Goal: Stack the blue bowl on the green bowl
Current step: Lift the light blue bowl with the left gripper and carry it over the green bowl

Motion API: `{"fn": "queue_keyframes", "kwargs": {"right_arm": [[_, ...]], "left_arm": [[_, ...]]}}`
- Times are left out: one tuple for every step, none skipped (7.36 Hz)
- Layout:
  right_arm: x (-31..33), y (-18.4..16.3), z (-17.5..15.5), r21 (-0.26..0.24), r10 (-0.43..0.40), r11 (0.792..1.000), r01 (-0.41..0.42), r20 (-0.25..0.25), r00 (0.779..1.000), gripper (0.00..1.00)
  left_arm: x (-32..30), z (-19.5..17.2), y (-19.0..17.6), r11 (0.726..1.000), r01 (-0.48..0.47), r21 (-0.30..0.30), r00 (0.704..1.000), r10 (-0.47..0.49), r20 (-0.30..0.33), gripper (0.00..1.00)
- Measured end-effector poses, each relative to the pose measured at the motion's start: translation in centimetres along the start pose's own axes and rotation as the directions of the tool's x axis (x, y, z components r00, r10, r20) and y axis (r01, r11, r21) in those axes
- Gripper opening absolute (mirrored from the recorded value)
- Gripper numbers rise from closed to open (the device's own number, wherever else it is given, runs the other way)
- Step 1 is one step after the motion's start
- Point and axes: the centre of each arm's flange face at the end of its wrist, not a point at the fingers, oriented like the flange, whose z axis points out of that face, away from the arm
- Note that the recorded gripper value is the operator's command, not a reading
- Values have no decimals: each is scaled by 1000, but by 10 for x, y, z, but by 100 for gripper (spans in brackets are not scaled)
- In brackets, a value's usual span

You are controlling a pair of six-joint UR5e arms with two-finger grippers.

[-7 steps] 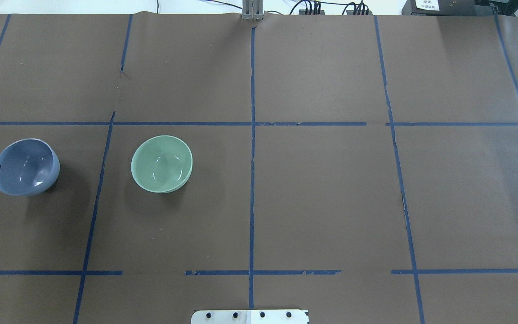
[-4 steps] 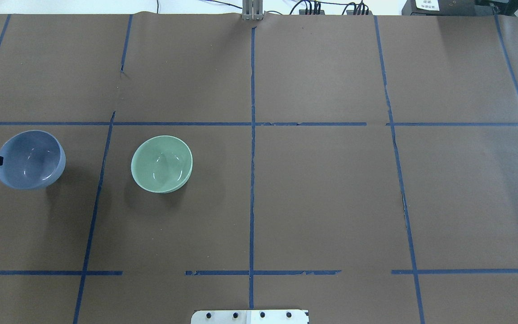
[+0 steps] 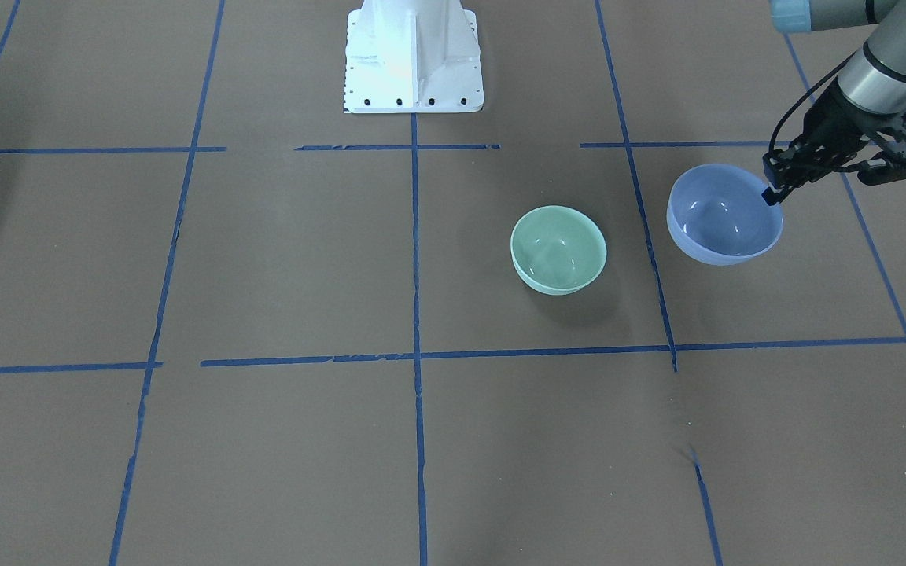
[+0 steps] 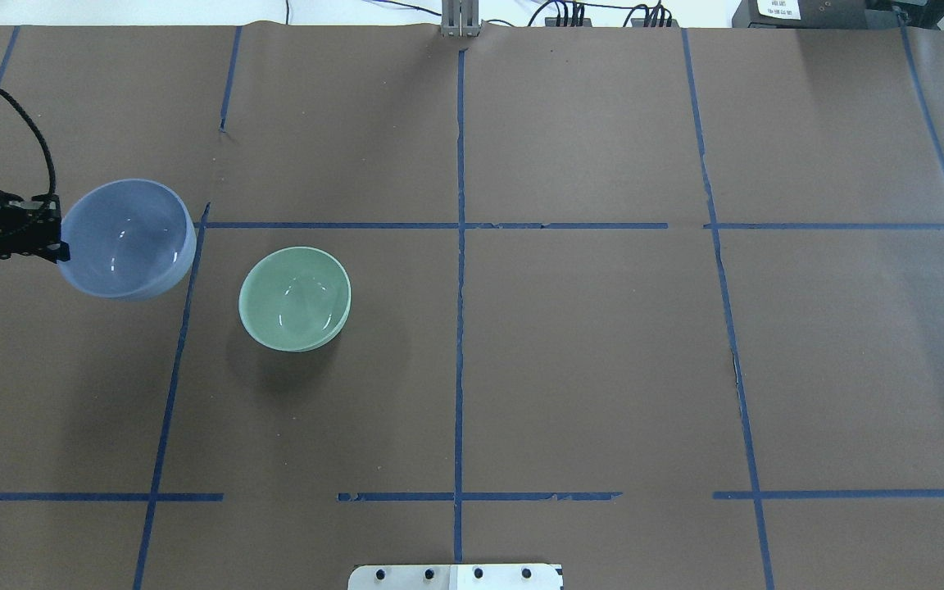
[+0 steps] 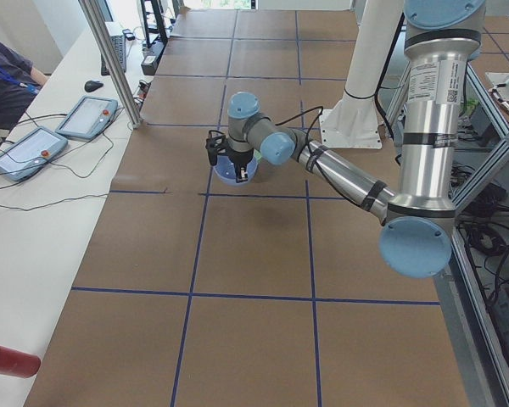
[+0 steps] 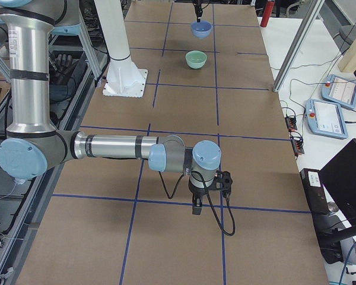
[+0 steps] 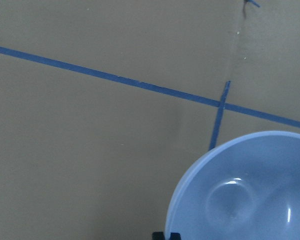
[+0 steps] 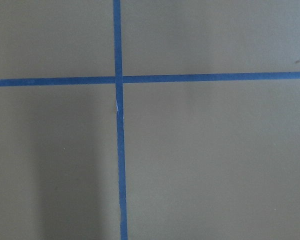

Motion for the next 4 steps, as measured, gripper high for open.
{"fn": "queue_keyframes", "kwargs": {"right_arm": [[0,0,0,0,0,1000,0,0,1000,100],[0,0,0,0,0,1000,0,0,1000,100],[0,0,0,0,0,1000,0,0,1000,100],[0,0,0,0,0,1000,0,0,1000,100]], "left_arm": [[37,10,18,999,28,-35,999,-29,-17,0],[70,23,36,996,53,-67,998,-55,-27,0],[98,40,48,994,77,-80,997,-79,-22,0],[116,61,54,992,94,-80,996,-94,-4,0]]}}
